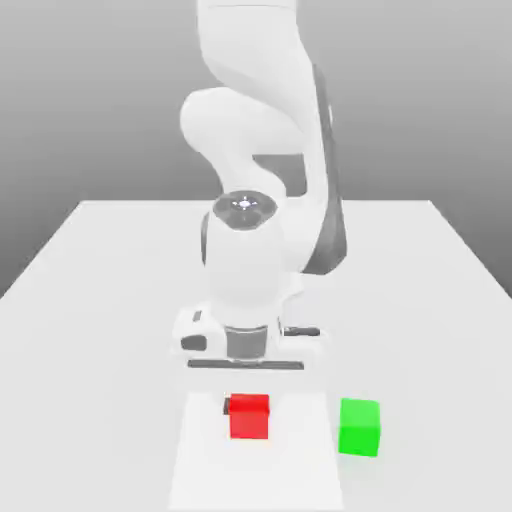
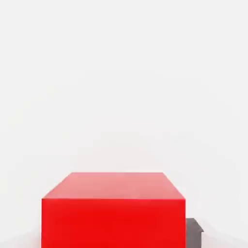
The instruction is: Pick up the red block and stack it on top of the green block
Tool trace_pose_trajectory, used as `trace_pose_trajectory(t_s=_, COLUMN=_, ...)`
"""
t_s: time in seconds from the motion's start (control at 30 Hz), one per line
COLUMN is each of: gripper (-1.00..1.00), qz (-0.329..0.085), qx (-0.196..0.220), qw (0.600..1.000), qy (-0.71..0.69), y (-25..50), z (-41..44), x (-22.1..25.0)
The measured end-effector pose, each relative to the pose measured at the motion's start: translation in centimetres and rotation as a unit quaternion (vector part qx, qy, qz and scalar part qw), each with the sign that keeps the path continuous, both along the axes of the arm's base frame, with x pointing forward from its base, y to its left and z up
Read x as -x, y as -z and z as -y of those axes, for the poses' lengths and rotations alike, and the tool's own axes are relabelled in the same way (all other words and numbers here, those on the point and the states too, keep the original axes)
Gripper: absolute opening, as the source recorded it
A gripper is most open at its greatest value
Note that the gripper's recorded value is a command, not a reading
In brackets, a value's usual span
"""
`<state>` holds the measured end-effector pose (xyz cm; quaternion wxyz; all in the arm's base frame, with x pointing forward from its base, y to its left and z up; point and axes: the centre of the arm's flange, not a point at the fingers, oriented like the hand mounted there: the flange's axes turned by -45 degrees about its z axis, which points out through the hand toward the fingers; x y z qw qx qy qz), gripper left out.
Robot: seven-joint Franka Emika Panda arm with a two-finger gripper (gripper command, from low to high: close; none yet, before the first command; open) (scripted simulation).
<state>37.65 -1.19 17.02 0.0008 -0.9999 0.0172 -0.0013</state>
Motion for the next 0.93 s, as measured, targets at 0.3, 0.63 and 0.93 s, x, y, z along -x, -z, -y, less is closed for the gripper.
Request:
trace_pose_trajectory(t_s=0.3, gripper=-1.0, qz=-0.001, qx=0.002, qw=0.999, qy=-0.054, y=-5.0, z=-4.9, x=-0.7)
trace_pose_trajectory(t_s=0.63, gripper=-1.0, qz=-0.001, qx=0.001, qw=0.989, qy=-0.146, y=-7.2, z=-14.6, x=-0.9)
trace_pose_trajectory(t_s=0.93, gripper=1.0, qz=-0.001, qx=0.001, qw=0.989, qy=-0.147, y=-1.6, z=-14.8, x=-1.0)
